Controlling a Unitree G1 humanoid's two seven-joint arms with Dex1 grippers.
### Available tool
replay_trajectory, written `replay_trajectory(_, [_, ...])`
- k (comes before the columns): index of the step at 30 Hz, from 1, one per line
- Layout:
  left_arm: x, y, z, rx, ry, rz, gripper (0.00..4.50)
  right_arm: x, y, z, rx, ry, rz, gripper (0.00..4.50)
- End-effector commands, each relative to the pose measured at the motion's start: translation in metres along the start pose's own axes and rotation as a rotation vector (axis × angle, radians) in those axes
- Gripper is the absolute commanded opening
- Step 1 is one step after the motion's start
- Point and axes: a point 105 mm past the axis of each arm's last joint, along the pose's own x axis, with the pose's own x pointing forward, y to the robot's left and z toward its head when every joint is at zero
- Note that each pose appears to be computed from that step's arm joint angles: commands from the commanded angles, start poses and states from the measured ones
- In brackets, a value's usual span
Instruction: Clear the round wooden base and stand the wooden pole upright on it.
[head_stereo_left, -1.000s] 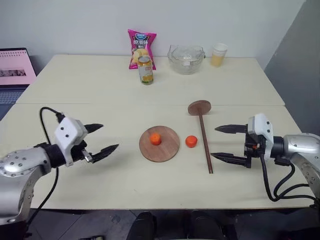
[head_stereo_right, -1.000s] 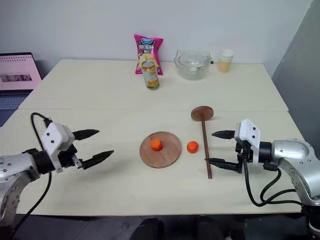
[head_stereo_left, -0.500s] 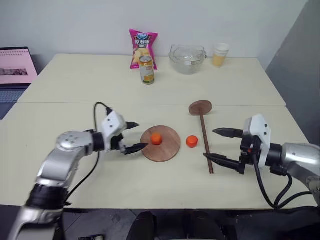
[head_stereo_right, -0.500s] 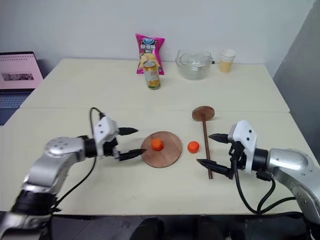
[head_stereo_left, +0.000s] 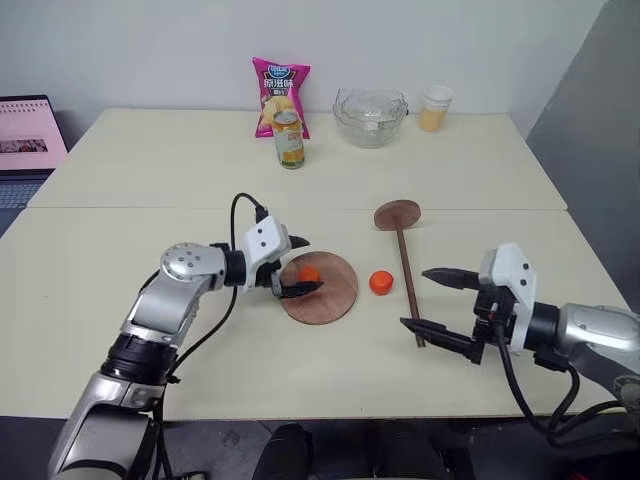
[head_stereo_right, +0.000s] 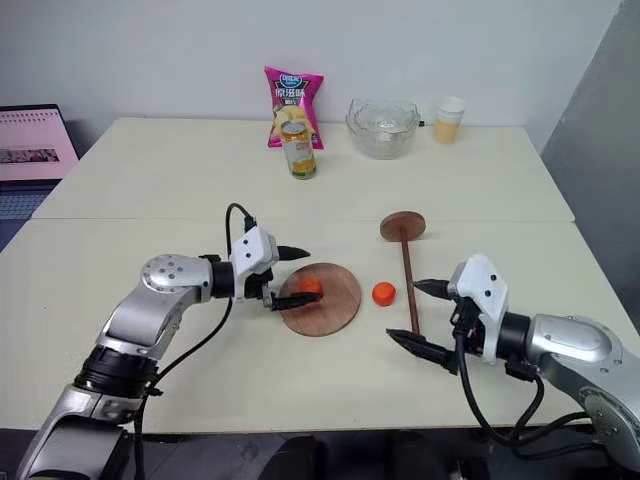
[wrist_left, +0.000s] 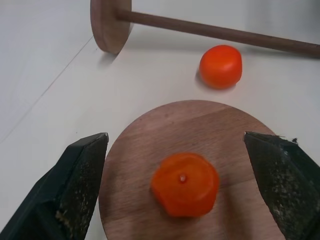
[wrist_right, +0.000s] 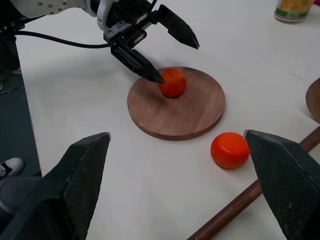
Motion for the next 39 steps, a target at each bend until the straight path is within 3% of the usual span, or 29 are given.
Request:
replay_trajectory(1, [0.008,-0.003,0.0,0.005,0.006,-0.028,4.5,-0.003,0.004,0.012,-0.057,-0.038,-0.01,4.49])
replay_trajectory(6, [0.016,-0.005,-0.008,-0.021,0.016,-0.04,4.5,-0.002,0.004,0.011,-0.061,-0.039,-0.011,4.49])
replay_trajectory(7, [0.018,-0.004,-0.009,-0.021,0.015,-0.037,4.22,-0.002,0.004,0.011,-0.061,-0.039,-0.01,4.5])
replay_trajectory(9, [0.019,-0.003,-0.01,-0.016,0.016,-0.028,4.11,-0.002,0.004,0.011,-0.061,-0.04,-0.009,4.5])
replay_trajectory(20, [0.02,-0.005,-0.009,0.022,-0.012,-0.031,1.74,0.0,0.007,0.018,-0.098,-0.063,0.046,4.5])
replay_trajectory(25, [0.009,-0.005,-0.009,0.025,-0.02,-0.01,1.28,0.004,0.01,0.019,-0.106,-0.066,0.077,4.5])
replay_trajectory(27, [-0.003,0.002,-0.008,0.017,-0.026,0.05,1.21,0.006,0.011,0.021,-0.114,-0.069,0.096,4.5])
replay_trajectory(31, [-0.07,0.046,-0.026,-0.015,0.033,0.434,1.15,0.019,0.015,0.03,-0.157,-0.088,0.197,4.5])
replay_trajectory(35, [-0.114,0.072,-0.04,-0.045,0.075,0.724,1.13,0.029,0.014,0.036,-0.18,-0.106,0.251,4.5])
replay_trajectory(39, [-0.174,0.081,-0.067,-0.163,0.135,1.012,1.13,0.04,0.015,0.046,-0.214,-0.134,0.327,4.5])
